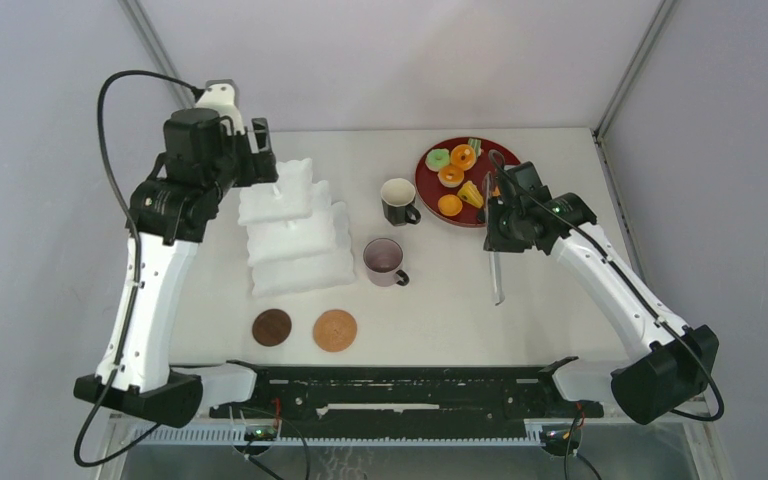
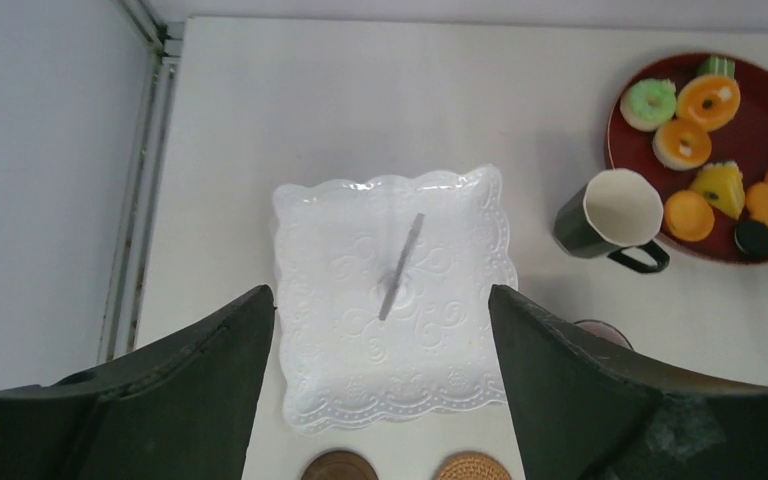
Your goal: Serve the afternoon tea
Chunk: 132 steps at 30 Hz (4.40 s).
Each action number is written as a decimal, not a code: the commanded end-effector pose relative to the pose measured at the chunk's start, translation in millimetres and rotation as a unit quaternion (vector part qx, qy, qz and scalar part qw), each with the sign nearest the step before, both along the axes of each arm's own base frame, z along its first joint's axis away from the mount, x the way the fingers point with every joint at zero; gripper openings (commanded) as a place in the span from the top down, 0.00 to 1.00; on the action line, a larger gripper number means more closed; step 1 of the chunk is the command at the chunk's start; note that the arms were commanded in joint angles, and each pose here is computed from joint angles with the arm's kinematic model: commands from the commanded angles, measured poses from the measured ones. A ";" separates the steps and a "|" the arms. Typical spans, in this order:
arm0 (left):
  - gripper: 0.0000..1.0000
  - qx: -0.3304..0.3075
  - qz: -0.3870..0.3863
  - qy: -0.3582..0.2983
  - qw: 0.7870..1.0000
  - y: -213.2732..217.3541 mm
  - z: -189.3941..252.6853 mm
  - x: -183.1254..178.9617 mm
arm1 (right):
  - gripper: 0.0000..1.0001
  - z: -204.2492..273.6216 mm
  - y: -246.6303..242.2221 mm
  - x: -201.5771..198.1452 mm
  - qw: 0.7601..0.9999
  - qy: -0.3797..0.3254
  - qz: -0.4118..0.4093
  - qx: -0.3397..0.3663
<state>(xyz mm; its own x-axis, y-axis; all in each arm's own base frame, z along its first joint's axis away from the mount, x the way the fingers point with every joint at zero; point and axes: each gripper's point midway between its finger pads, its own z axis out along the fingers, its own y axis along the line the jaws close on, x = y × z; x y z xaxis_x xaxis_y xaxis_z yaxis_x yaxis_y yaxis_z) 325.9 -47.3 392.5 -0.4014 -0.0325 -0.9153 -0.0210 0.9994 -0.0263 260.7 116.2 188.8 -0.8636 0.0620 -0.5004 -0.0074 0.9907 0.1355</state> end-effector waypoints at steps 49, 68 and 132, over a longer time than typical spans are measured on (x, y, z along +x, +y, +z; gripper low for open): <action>0.62 -0.043 -0.148 -0.088 0.984 -86.3 30.8 132.6 | 0.72 3.6 -15.1 6.8 0.999 -0.029 -0.044 -0.009; 0.27 0.018 -0.082 -0.120 0.989 -170.0 74.4 15.9 | 0.71 16.0 -64.2 -5.8 0.989 -0.084 -0.123 -0.006; 1.00 -0.060 0.124 0.127 0.982 -293.9 -269.0 47.6 | 0.71 7.7 -70.2 -25.2 0.989 -0.086 -0.109 0.055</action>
<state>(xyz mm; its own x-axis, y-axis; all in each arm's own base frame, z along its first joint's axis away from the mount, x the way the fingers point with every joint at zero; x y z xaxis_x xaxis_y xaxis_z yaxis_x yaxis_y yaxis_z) 402.0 -346.4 89.2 -0.5860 -0.2324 -0.7763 -0.3090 0.9497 -0.0511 223.8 43.6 185.4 -0.7636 0.2976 -0.5730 0.1961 0.9524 0.2334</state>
